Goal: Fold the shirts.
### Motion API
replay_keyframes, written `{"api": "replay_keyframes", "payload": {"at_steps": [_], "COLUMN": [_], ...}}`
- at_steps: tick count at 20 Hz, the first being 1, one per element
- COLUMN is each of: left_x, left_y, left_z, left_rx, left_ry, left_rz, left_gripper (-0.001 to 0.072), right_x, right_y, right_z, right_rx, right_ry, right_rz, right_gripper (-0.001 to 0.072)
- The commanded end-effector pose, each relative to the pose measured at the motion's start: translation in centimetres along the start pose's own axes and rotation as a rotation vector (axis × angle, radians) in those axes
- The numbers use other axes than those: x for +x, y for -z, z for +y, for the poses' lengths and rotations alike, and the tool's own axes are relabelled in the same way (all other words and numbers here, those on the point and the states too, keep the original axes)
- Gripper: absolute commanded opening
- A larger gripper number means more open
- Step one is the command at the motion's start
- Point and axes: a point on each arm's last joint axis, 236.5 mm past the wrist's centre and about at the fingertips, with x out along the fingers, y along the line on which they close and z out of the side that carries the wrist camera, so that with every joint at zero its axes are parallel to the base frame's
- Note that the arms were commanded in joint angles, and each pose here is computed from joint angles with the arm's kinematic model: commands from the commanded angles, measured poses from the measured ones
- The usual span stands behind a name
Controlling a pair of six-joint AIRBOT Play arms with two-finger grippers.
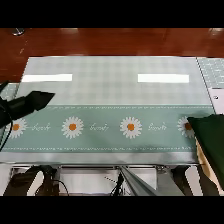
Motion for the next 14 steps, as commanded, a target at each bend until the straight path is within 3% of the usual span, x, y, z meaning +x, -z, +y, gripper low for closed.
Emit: {"api": "replay_keyframes", "payload": {"at_steps": [1, 2, 4, 6, 8, 11, 14], "left_x": [0.3, 0.7, 2.3, 5.2, 8.6, 11.1, 12.5], "left_y": [-5.5, -7.5, -11.0, -11.5, -10.8, -7.6, -3.5], "left_z": [-3.2, -4.3, -7.9, -10.7, -8.8, -0.5, 4.1], "left_rx": [0.072, 0.094, 0.205, 0.325, 0.472, 0.425, 0.359], "left_ry": [0.079, 0.096, 0.158, 0.187, 0.046, -0.258, -0.321], "left_rz": [-0.074, -0.073, -0.037, 0.059, 0.154, 0.319, 0.427], "left_gripper": [0.0023, 0.0023, 0.0023, 0.0022, 0.0022, 0.0023, 0.0024], "right_x": [-4.6, -7.8, -13.2, -13.7, -10.2, -0.5, 7.5], "right_y": [-7.4, -8.6, -7.8, -3.5, 2.1, 7.6, 9.1], "right_z": [12.2, 18.0, 28.3, 36.4, 42.0, 43.7, 42.6], "right_rx": [-0.158, -0.22, -0.337, -0.525, -0.703, -0.964, -0.978], "right_ry": [-0.425, -0.633, -0.95, -1.039, -0.982, -0.667, -0.461], "right_rz": [-0.255, -0.32, -0.36, -0.318, -0.223, -0.086, 0.023], "right_gripper": [0.011, 0.0028, 0.0028, 0.0028, 0.0028, 0.0028, 0.0028]}}
